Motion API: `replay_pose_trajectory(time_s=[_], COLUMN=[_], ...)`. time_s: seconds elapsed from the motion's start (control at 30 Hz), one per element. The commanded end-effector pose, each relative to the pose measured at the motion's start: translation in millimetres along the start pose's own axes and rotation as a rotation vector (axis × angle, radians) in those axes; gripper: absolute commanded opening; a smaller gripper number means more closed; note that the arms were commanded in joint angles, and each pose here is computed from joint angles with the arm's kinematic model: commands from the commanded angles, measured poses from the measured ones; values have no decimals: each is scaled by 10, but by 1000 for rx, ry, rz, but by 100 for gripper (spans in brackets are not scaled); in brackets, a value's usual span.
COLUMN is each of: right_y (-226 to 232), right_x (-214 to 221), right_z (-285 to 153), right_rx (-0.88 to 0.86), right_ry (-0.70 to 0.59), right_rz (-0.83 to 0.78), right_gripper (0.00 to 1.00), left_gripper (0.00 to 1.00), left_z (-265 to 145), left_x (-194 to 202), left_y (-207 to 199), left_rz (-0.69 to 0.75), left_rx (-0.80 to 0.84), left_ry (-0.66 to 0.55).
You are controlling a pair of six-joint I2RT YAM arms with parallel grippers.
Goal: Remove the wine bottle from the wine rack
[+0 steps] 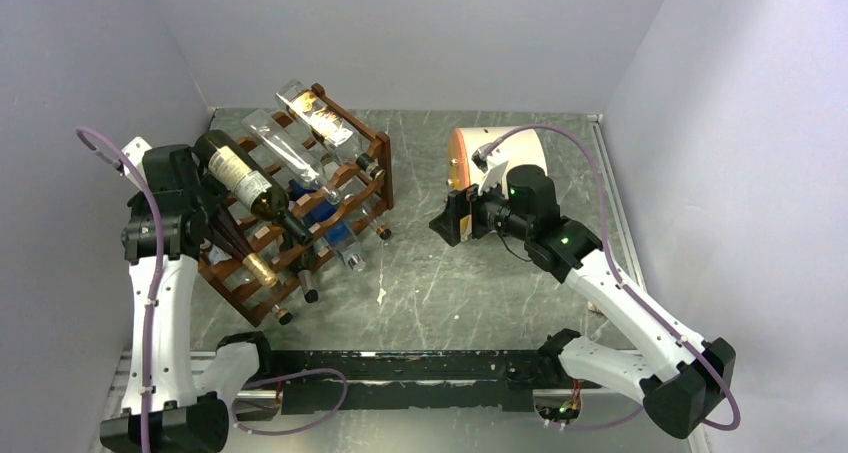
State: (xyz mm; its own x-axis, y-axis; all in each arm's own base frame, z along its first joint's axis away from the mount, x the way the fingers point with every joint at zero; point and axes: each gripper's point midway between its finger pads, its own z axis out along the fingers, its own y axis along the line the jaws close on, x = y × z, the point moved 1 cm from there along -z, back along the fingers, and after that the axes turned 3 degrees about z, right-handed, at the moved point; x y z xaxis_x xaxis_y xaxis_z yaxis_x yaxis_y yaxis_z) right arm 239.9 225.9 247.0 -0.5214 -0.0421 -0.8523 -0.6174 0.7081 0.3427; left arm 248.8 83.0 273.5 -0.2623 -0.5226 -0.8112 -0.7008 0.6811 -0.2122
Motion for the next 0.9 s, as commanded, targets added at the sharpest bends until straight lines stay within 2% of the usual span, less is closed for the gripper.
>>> replay_pose_trajectory(time_s=[0.0, 0.1, 0.23, 0.57, 0.67, 0.87], right_y=[-31, -27, -16, -9, -1, 7], right_x=[-57, -56, -52, -25, -35, -43], right_z=[-12, -16, 1, 29, 32, 44], right_rx=[14, 13, 4, -4, -7, -12], right_ry=[-24, -25, -23, -13, -15, -13], right_rz=[-21, -19, -12, 0, -1, 1], right_gripper=[100, 100, 100, 100, 100, 100], left_gripper=[66, 61, 47, 34, 27, 22], left_z=[-18, -71, -127, -297, -314, -372], left_x=[-102, -146, -180, -305, -312, -341], left_y=[-16, 1, 18, 34, 50, 56], left_rz=[-35, -52, -68, -127, -142, -152], left_rx=[15, 22, 27, 92, 91, 107], left_ry=[-54, -79, -97, -204, -214, -232])
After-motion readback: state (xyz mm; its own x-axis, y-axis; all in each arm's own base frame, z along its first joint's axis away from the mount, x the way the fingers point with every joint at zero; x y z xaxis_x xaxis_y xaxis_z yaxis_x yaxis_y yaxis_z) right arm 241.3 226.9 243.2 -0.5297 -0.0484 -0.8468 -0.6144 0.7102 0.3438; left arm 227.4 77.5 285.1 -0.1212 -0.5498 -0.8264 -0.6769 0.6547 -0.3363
